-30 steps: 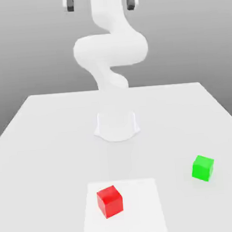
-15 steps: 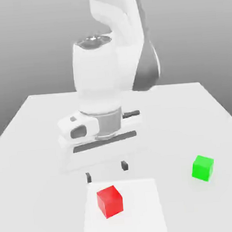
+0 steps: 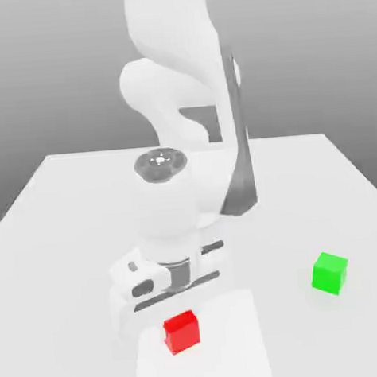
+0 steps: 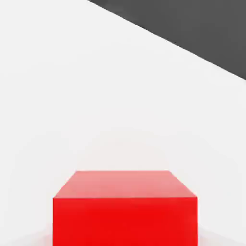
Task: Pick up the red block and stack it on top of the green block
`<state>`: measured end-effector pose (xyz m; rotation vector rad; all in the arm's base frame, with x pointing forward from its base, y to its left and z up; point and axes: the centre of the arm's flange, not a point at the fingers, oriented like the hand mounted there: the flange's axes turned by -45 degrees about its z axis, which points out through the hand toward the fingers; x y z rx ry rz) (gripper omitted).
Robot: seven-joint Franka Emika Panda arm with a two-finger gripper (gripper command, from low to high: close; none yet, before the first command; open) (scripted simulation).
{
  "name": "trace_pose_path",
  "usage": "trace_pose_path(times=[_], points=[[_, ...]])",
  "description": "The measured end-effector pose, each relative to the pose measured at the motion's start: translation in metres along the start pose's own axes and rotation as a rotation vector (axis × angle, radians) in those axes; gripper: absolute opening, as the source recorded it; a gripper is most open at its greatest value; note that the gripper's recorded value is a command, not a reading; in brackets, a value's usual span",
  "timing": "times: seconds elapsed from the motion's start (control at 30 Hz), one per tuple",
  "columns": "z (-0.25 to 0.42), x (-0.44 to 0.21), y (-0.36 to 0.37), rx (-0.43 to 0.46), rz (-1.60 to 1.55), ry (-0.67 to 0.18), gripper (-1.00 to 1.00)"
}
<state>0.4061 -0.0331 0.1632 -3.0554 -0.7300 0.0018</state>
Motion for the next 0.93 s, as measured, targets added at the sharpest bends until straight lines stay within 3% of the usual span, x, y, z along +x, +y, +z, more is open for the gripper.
trace_pose_path(times=[0.13,0.33,0.57,0.8,0.83,0.93], points=[[-0.039,0.001,-0.004,0.001,-0.015,0.001,-1.00],[-0.063,0.043,-0.141,0.014,-0.577,0.009,-1.00],[-0.080,0.030,-0.282,0.005,-1.219,0.003,-1.00],[-0.028,0.023,-0.309,-0.002,-1.352,-0.002,-1.00],[-0.021,0.022,-0.309,-0.002,-1.352,-0.002,1.00],[-0.021,0.022,-0.309,-0.002,-1.352,-0.002,1.00]])
